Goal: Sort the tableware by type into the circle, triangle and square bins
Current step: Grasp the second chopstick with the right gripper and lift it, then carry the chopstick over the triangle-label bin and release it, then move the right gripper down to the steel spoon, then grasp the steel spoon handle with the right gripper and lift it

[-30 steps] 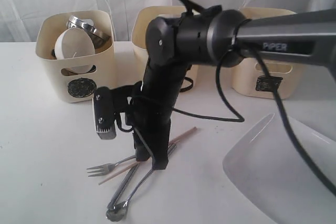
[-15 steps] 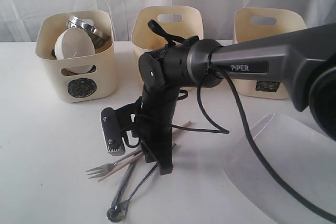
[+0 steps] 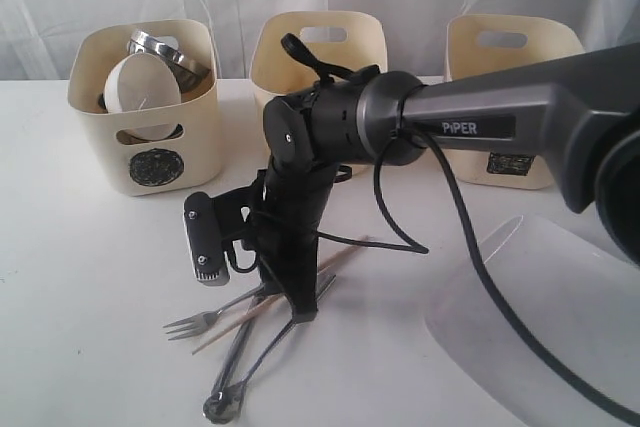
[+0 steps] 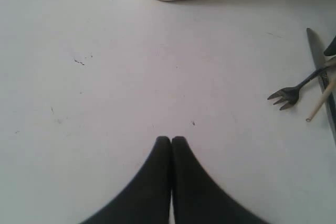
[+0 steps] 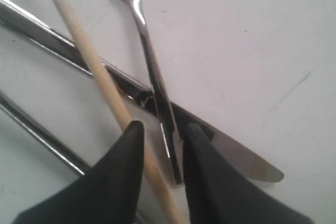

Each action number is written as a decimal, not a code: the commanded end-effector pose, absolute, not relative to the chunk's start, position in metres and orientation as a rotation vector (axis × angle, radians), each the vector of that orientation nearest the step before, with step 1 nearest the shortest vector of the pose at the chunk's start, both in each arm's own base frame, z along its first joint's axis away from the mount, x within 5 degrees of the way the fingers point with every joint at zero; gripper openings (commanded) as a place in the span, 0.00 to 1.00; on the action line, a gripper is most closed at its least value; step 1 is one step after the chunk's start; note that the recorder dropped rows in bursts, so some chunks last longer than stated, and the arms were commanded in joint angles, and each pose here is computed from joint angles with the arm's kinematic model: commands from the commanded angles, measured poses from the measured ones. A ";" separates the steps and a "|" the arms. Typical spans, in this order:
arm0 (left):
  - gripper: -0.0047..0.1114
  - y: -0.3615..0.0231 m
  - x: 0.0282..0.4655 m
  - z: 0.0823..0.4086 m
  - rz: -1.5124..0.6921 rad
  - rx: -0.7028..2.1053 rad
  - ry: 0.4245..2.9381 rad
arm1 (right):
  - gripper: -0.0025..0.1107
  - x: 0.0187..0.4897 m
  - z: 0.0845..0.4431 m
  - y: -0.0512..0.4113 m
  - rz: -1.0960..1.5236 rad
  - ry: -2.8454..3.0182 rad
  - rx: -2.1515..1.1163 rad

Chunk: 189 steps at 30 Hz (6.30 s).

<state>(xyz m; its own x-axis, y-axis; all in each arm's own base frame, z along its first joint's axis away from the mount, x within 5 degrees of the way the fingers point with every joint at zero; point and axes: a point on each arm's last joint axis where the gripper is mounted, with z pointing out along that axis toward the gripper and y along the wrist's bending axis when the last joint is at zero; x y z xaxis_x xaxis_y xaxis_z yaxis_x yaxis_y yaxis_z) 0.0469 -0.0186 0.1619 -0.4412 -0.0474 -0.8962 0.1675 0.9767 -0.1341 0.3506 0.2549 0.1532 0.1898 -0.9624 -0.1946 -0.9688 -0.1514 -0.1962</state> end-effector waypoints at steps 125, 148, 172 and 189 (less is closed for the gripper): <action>0.04 -0.020 0.045 0.158 -0.261 0.085 2.042 | 0.21 0.284 0.193 0.232 0.282 1.990 -2.314; 0.04 -0.020 0.045 0.158 -0.261 0.085 2.042 | 0.40 0.296 0.142 0.249 0.241 1.908 -2.335; 0.04 -0.020 0.045 0.158 -0.261 0.085 2.042 | 0.02 0.285 0.158 0.244 0.281 1.805 -2.477; 0.04 -0.020 0.045 0.158 -0.261 0.085 2.042 | 0.02 0.320 0.288 0.244 0.069 1.724 -1.344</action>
<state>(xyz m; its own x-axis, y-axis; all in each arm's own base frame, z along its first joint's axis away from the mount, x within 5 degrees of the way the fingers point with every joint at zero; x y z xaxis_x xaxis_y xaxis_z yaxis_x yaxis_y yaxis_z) 0.0469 -0.0187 0.1619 -0.4412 -0.0489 -0.8961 0.1676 0.9765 -0.1358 0.3108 0.2496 0.2760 0.1020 -0.8199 -0.5634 -0.8429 0.2295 -0.4866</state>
